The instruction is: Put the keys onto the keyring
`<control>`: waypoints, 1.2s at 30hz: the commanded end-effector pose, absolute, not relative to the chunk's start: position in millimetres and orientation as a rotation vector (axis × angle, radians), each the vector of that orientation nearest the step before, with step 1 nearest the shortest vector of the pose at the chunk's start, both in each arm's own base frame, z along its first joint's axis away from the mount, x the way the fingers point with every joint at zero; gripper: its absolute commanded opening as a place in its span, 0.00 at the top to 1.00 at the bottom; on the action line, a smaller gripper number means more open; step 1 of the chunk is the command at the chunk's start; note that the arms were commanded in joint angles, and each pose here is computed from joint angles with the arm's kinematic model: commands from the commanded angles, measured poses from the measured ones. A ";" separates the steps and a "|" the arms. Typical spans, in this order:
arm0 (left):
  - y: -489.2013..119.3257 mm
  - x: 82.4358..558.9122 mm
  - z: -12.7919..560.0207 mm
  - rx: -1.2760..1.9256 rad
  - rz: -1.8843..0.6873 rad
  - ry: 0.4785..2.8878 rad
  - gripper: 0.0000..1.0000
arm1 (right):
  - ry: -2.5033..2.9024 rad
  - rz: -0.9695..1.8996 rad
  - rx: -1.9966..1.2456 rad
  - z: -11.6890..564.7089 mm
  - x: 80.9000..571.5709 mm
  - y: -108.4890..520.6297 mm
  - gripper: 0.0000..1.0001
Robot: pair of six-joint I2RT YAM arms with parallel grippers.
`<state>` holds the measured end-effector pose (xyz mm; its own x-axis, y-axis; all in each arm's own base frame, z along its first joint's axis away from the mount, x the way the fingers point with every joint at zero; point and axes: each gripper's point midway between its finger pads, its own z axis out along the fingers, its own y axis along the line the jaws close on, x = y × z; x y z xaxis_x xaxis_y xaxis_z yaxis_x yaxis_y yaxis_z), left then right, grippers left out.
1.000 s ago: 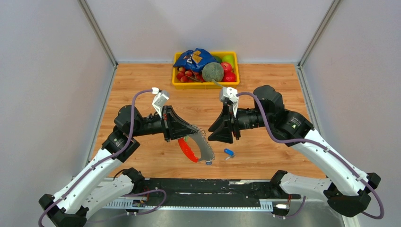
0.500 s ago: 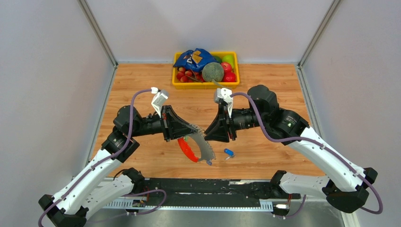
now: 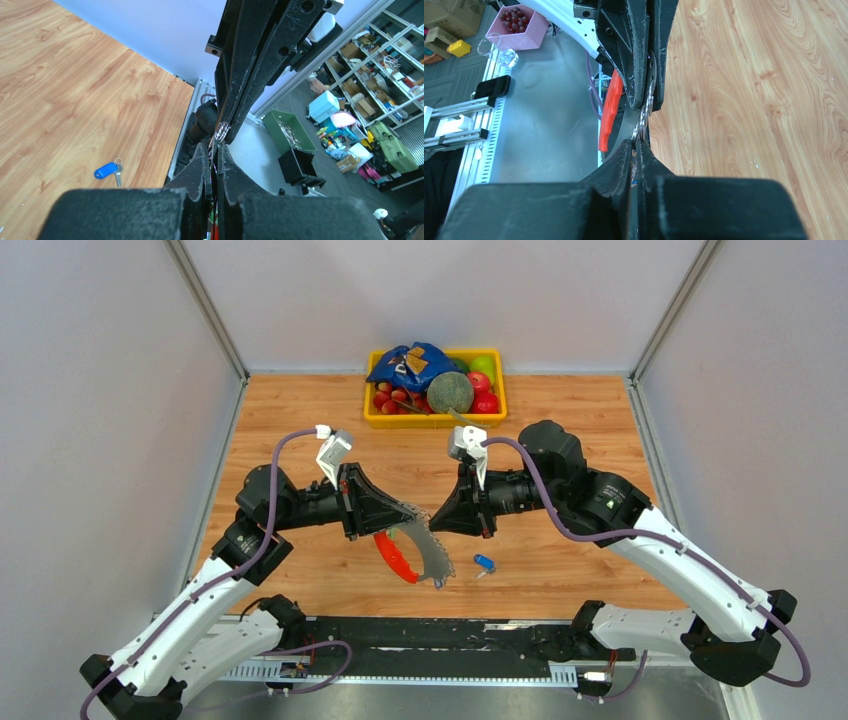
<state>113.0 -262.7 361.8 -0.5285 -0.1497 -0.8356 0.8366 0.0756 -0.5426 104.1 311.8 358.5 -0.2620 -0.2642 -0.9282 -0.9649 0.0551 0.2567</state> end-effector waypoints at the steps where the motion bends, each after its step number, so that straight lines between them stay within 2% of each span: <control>1: -260.0 111.9 383.8 0.700 -1.561 1.490 1.00 | 1.490 1.255 -1.243 392.7 101.6 318.9 1.00; 3: -260.1 114.2 382.0 0.690 -1.552 1.500 0.99 | 1.476 1.251 -1.245 394.8 100.1 319.5 1.00; 5: -260.5 116.3 379.6 0.680 -1.545 1.512 0.94 | 1.466 1.245 -1.246 396.0 98.3 319.6 1.00; 8: -259.7 118.2 378.6 0.666 -1.536 1.522 0.68 | 1.456 1.231 -1.243 397.4 97.5 317.8 1.00; 11: -257.9 118.1 381.1 0.660 -1.525 1.518 0.58 | 1.450 1.226 -1.237 398.9 96.0 314.4 1.00; 12: -257.3 118.3 381.7 0.658 -1.519 1.517 0.49 | 1.448 1.226 -1.236 398.8 95.3 313.6 1.00; 15: -256.0 118.4 381.3 0.650 -1.512 1.529 0.32 | 1.444 1.221 -1.233 398.8 94.2 310.7 1.00; 19: -255.5 121.0 378.5 0.635 -1.498 1.550 0.18 | 1.443 1.223 -1.235 398.9 91.9 308.5 1.00; 23: -253.2 127.9 369.8 0.626 -1.433 1.605 0.13 | 1.467 1.201 -1.224 397.4 94.0 306.5 1.00; 28: -249.7 130.9 372.3 0.637 -1.379 1.617 0.15 | 1.480 1.203 -1.235 394.9 92.0 306.1 1.00; 30: -251.5 130.0 371.6 0.652 -1.388 1.617 0.28 | 1.475 1.211 -1.242 395.7 89.9 306.6 1.00; 31: -252.5 128.2 371.9 0.665 -1.399 1.612 0.41 | 1.475 1.213 -1.243 396.1 89.3 306.7 1.00; 32: -253.4 127.8 370.9 0.671 -1.405 1.615 0.49 | 1.472 1.216 -1.245 397.0 88.5 306.6 1.00; 33: -254.1 126.5 370.7 0.680 -1.413 1.614 0.62 | 1.474 1.217 -1.247 396.7 88.1 306.5 1.00; 35: -255.9 124.4 370.2 0.698 -1.429 1.614 0.76 | 1.476 1.221 -1.252 397.0 87.1 306.8 1.00; 36: -257.0 124.1 369.6 0.704 -1.437 1.615 0.79 | 1.475 1.224 -1.256 397.8 86.2 307.1 1.00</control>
<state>128.3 -254.6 362.0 -0.5037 -0.1366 -0.8530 0.8243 0.2196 -0.5219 92.9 307.6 368.5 -0.2159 -0.2466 -0.9448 -0.9763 0.0682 0.2053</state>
